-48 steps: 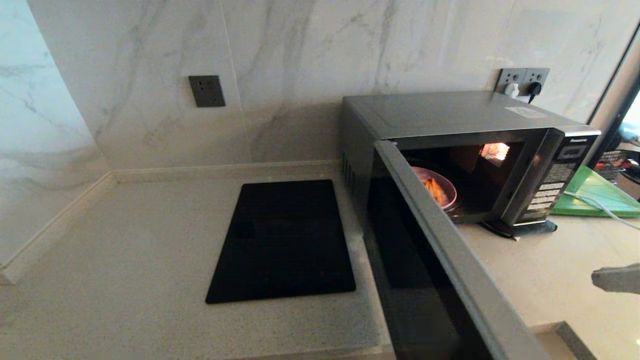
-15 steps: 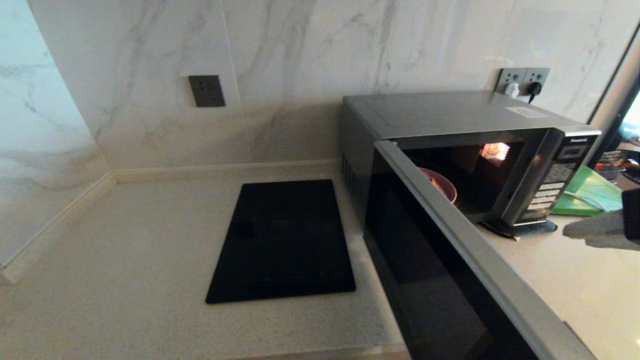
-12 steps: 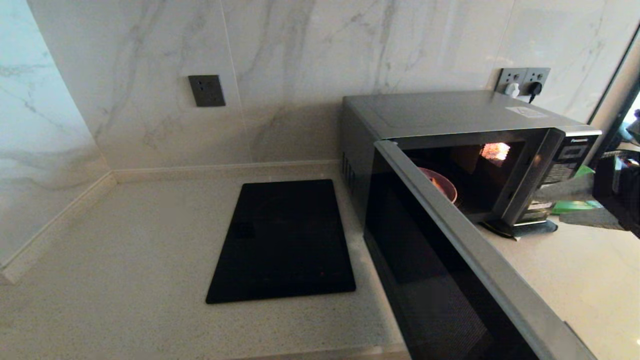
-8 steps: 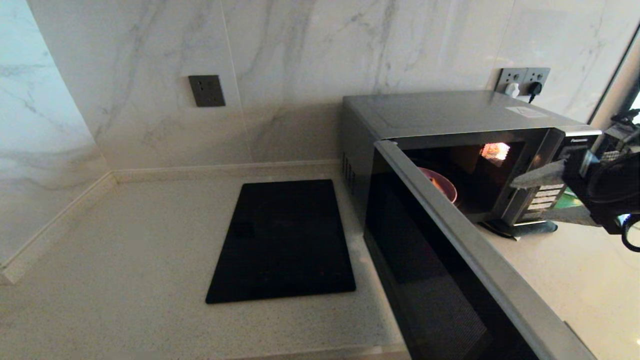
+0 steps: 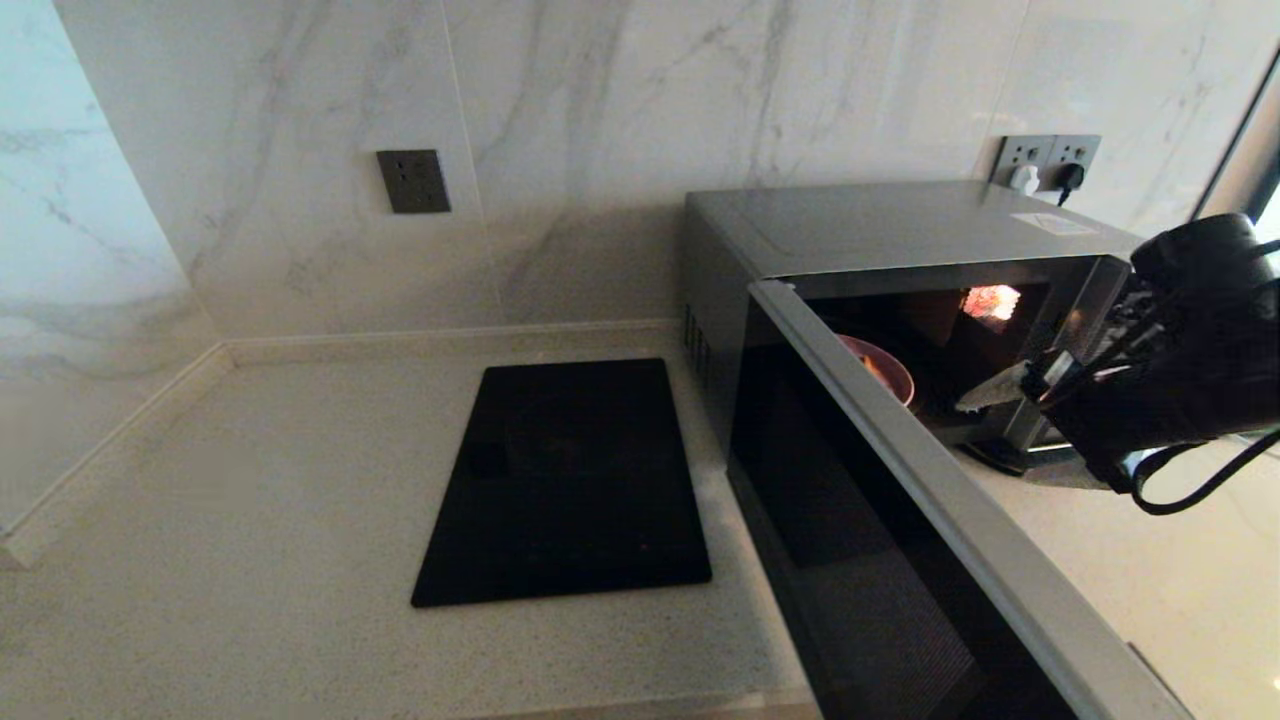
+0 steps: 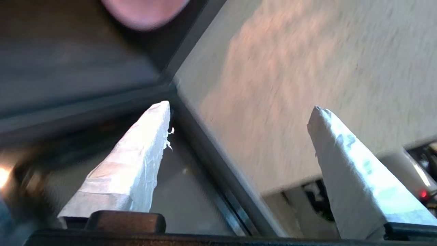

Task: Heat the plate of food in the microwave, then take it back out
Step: Take the plate out of the microwave

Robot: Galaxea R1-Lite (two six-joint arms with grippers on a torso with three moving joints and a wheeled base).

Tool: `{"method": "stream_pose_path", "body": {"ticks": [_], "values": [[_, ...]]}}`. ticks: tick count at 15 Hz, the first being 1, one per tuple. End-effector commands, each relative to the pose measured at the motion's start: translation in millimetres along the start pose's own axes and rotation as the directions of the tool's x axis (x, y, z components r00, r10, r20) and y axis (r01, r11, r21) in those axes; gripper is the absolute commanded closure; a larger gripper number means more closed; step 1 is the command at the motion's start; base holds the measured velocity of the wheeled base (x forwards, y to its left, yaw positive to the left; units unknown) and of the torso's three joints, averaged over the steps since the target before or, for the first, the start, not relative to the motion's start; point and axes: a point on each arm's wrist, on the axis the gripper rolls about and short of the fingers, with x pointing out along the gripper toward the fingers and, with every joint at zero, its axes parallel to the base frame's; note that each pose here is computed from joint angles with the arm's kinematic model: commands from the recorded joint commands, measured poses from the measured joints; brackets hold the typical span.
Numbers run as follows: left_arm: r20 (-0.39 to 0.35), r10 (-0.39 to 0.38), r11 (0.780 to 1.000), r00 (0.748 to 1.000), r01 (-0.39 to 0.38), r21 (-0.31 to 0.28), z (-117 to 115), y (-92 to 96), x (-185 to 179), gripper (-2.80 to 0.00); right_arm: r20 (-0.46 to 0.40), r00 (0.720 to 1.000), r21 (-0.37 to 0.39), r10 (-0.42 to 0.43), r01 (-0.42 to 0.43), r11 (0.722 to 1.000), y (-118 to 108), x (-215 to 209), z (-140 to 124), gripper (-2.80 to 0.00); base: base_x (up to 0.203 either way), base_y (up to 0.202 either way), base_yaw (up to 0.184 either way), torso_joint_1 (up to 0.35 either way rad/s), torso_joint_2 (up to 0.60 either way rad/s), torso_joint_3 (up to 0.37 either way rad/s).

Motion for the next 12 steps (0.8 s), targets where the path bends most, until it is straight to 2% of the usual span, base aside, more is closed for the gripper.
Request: {"method": "stream_pose_path", "body": {"ticks": [1,5,7,12], "values": [[-0.001,0.001,1.0,1.0,-0.001,-0.001,0.1,0.0,0.1,0.0,0.009,0.998,0.035,-0.058,0.058,0.998,3.0,34.0,12.6,-2.8,0.0,0.0,0.0,0.0,0.0,0.0],[-0.001,0.001,1.0,1.0,-0.001,-0.001,0.1,0.0,0.1,0.0,0.074,0.994,0.133,-0.081,0.07,0.989,13.7,59.4,26.7,-2.8,0.0,0.0,0.0,0.0,0.0,0.0],[-0.001,0.001,1.0,1.0,-0.001,-0.001,0.1,0.0,0.1,0.0,0.082,0.994,0.132,-0.066,0.055,0.99,21.0,69.1,25.2,-2.8,0.0,0.0,0.0,0.0,0.0,0.0],[-0.001,0.001,1.0,1.0,-0.001,-0.001,0.1,0.0,0.1,0.0,0.075,0.993,0.132,-0.091,0.08,0.988,22.5,91.4,26.9,-2.8,0.0,0.0,0.0,0.0,0.0,0.0]]}}
